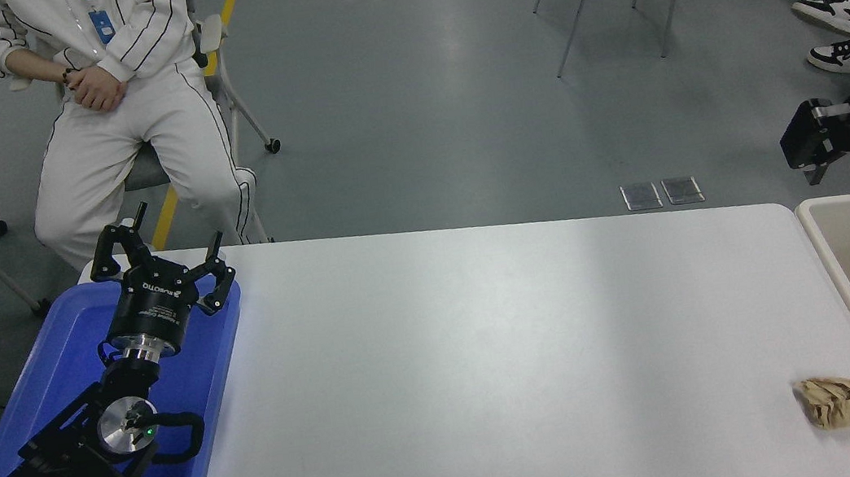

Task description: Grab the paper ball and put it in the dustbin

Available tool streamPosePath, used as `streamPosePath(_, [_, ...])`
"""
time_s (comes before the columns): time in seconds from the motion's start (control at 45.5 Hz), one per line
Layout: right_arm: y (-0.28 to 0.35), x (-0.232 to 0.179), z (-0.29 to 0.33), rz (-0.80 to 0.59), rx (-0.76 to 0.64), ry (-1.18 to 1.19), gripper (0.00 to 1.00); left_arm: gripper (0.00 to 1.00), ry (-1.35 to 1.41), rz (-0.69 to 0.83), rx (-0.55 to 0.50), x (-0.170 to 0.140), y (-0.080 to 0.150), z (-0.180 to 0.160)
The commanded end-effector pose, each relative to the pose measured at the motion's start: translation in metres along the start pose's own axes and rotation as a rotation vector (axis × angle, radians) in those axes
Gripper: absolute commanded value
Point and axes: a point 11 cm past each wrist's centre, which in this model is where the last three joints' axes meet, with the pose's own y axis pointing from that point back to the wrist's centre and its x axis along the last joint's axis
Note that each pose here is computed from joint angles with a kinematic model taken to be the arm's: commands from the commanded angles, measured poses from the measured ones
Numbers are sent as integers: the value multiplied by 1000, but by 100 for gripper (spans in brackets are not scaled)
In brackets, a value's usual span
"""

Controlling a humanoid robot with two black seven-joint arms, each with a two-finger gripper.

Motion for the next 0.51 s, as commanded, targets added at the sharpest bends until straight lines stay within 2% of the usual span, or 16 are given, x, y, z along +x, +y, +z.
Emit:
streamPosePath(0.0, [1, 1, -3, 5, 7, 4, 100, 100, -1, 0, 2, 0, 0, 0])
streamPosePath(0.484, [11, 5, -3, 31, 11, 2, 100, 100, -4, -3, 4, -1, 0, -1])
